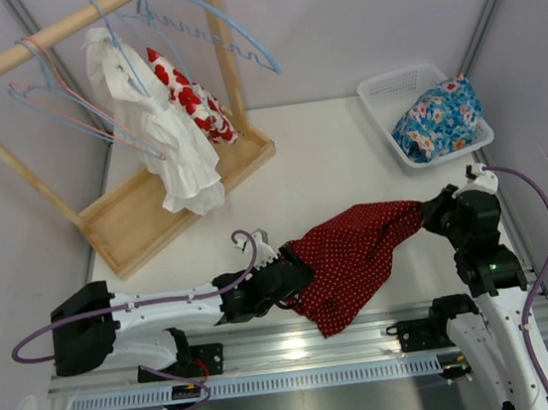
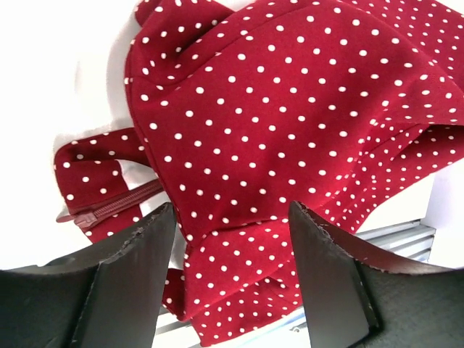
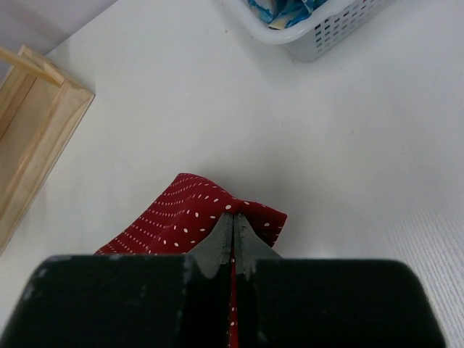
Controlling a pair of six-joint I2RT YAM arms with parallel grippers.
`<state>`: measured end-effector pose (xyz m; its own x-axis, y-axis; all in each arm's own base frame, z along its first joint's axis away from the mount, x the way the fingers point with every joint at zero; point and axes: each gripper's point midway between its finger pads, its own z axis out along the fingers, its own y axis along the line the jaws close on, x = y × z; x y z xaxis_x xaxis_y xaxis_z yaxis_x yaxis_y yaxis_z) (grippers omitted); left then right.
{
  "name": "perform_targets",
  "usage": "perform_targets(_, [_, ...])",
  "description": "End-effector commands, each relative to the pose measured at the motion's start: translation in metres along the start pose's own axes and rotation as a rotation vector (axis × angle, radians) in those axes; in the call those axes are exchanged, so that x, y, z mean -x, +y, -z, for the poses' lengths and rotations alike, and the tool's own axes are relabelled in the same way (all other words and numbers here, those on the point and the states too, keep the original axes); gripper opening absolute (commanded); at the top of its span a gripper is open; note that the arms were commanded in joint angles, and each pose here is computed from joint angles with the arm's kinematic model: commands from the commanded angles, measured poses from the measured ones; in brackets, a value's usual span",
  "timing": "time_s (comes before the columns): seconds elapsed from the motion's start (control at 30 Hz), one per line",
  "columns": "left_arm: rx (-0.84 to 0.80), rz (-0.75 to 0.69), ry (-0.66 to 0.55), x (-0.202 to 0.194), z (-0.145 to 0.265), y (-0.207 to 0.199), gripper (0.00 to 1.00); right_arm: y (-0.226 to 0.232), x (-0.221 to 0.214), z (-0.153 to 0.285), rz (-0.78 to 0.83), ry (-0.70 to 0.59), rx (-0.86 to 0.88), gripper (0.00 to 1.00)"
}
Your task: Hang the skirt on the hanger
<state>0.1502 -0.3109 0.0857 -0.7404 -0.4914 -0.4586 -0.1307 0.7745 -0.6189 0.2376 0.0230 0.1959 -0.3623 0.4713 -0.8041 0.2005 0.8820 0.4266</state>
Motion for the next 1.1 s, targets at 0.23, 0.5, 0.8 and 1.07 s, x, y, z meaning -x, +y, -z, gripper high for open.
perform_targets(0.23, [-0.052,0.06,-0.044,0.005,-0.003,-0.002,0.67,0.01,0.008,0.002,-0.017,-0.016,0.039,0.0])
perform_targets(0.5, [-0.08,0.045,-0.037,0.003,-0.005,-0.01,0.45,0.008,0.008,0.002,-0.016,-0.018,0.029,0.0])
perform_targets(0.8, [-0.262,-0.075,-0.198,0.094,0.032,-0.069,0.0,0.046,0.051,0.018,0.021,-0.101,0.171,0.0])
perform_targets(1.07, [-0.4,-0.387,-0.519,0.234,0.156,-0.155,0.0,0.101,0.157,0.056,0.135,-0.303,0.267,0.0])
